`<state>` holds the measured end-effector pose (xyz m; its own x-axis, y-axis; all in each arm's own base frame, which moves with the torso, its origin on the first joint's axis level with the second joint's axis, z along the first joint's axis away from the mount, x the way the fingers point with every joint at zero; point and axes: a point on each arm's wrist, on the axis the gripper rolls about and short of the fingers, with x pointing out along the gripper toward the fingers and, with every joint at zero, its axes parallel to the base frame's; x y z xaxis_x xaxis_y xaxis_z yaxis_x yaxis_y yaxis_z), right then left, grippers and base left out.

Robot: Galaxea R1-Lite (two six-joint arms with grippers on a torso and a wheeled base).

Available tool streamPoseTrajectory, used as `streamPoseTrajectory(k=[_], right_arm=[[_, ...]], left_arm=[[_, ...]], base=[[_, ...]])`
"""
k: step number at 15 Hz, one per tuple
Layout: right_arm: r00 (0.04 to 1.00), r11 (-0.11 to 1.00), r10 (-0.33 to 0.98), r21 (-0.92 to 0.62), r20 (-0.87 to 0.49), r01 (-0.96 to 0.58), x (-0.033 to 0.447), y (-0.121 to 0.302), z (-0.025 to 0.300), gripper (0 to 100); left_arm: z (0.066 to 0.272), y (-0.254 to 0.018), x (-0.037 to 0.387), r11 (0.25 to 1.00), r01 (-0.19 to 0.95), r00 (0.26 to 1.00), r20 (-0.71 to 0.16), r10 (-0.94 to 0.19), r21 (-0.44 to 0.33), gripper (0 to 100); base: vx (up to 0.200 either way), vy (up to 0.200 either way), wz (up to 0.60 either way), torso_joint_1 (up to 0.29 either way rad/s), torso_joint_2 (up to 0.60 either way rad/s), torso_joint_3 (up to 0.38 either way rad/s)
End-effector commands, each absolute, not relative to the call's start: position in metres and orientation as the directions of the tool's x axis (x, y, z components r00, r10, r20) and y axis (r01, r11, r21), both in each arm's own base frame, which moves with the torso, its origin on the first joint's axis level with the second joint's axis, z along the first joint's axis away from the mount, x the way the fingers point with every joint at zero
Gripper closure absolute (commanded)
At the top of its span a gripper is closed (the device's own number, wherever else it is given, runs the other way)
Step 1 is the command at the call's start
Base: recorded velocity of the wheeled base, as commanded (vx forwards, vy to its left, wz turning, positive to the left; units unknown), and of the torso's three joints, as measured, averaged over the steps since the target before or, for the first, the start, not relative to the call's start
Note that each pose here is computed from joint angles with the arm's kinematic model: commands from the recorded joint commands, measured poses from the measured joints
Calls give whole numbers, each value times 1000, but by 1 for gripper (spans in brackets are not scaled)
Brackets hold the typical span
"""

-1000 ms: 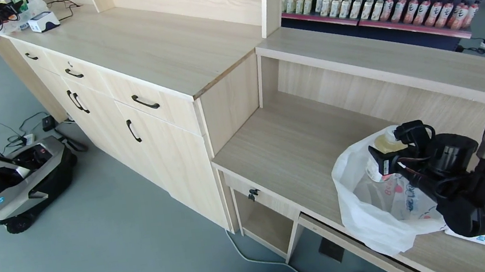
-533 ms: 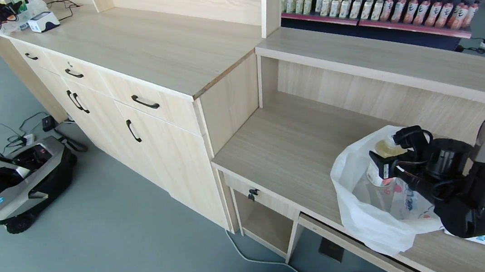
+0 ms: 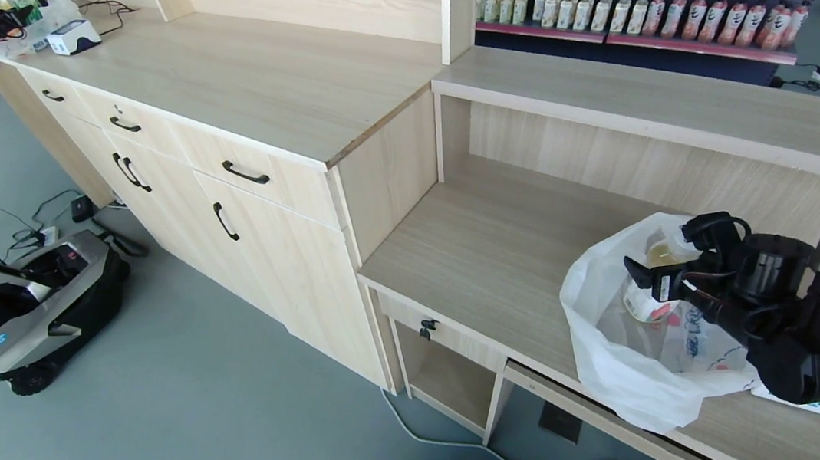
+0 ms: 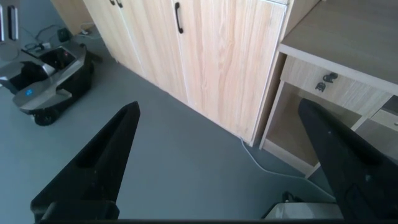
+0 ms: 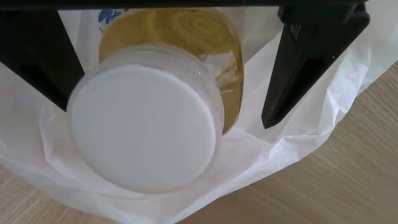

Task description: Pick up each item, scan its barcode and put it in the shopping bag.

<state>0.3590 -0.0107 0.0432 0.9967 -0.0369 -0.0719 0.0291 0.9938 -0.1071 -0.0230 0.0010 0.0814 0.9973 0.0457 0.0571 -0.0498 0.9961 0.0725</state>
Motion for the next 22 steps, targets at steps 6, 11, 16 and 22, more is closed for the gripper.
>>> streamPoseTrajectory(k=[6,11,16,22], right_arm=[[988,974,-137,-172,67,147,213,-26,194,0],[872,866,-468,-275,-147,418,120,-63,207,0],[367,530,-838,-441,-405,724,108,-121,177,0],[167,476,-854,-611,-492,633,144,-224,129,0]], left_arm=[[81,1,-23,996,-50,997,58,46,72,0],[81,1,-23,996,-50,997,58,46,72,0],[81,1,-23,996,-50,997,58,46,72,0],[81,1,-23,996,-50,997,58,46,72,0]], base=[[0,0,0,0,0,0],[0,0,-360,0,0,2],[0,0,-600,0,0,1],[0,0,-100,1,0,0]])
